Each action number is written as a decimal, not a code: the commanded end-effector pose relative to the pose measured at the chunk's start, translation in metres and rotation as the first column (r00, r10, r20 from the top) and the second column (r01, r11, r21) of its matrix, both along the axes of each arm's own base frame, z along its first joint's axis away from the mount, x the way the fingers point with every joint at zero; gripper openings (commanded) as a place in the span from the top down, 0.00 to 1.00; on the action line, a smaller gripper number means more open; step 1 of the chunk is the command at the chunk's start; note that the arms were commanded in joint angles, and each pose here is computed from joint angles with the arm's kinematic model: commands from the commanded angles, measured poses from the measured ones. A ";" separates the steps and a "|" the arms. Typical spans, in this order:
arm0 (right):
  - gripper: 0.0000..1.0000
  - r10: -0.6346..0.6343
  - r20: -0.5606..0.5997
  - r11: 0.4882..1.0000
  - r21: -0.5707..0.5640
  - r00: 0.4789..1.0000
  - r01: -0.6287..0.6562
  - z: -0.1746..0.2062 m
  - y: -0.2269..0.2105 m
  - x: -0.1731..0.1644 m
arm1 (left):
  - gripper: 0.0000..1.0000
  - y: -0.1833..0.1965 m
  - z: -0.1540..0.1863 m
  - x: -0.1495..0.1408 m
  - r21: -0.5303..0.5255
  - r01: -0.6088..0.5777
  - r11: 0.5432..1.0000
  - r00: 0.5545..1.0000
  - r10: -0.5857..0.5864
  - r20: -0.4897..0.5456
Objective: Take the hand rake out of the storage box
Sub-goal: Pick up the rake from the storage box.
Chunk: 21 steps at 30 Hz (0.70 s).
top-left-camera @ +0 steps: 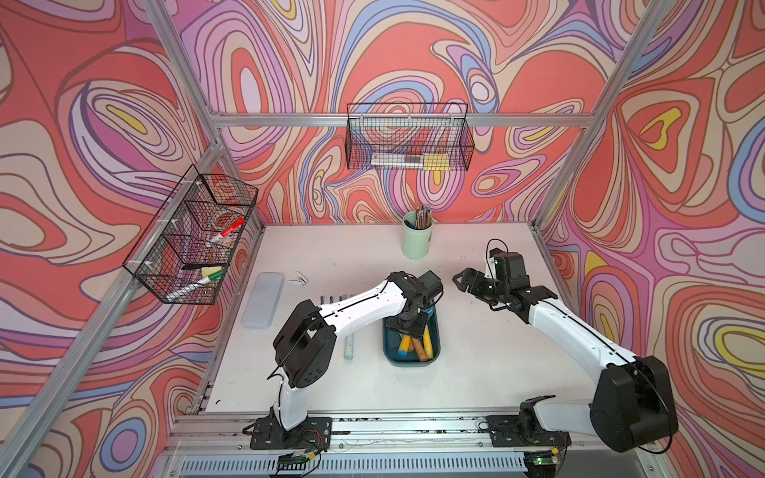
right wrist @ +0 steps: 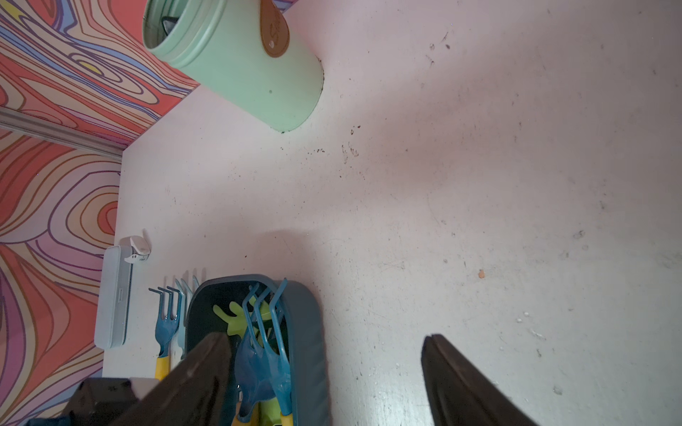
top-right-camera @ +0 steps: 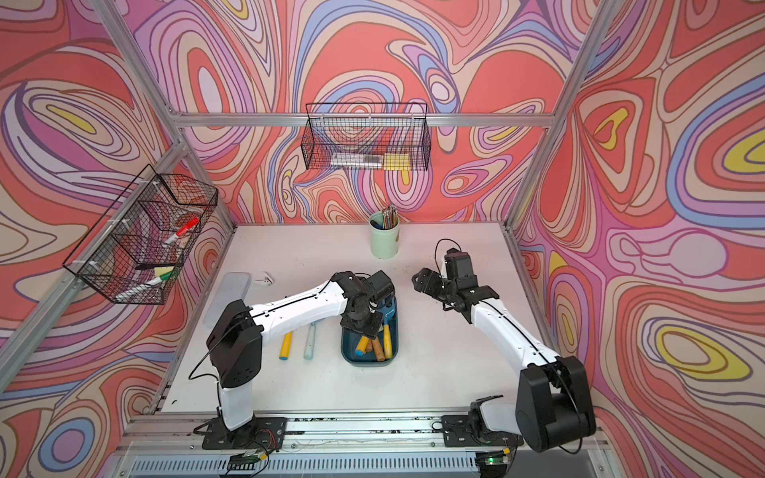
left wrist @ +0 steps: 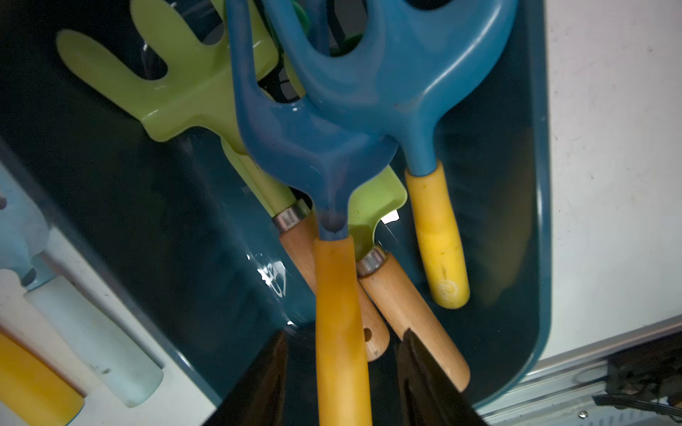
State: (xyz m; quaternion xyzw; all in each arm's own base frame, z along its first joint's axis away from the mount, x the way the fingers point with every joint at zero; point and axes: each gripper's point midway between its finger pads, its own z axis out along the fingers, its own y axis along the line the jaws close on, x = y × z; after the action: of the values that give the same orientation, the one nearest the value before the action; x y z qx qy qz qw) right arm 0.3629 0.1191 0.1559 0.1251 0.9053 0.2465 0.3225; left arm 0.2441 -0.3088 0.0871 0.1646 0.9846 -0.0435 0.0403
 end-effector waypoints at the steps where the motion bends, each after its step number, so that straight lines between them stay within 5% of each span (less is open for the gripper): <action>1: 0.17 0.018 0.013 1.000 0.006 1.000 -0.019 0.001 0.004 -0.004 | 0.52 -0.003 -0.003 0.005 0.010 0.012 1.000 1.000 -0.012 0.002; 14: 0.17 0.022 0.009 1.000 0.010 1.000 -0.022 -0.001 0.004 -0.006 | 0.71 -0.001 -0.014 0.006 0.008 -0.004 1.000 0.999 0.005 -0.041; 21: 0.17 0.024 0.006 1.000 0.014 1.000 -0.024 -0.003 0.005 -0.006 | 0.73 0.001 -0.022 0.003 0.010 -0.013 1.000 0.999 0.013 -0.050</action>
State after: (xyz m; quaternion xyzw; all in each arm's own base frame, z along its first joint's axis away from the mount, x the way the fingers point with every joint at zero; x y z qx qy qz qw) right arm 0.3589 0.1207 0.1496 0.1233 0.9075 0.2505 0.3138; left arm 0.2483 -0.3113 0.0753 0.1608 0.9855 -0.0476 0.0252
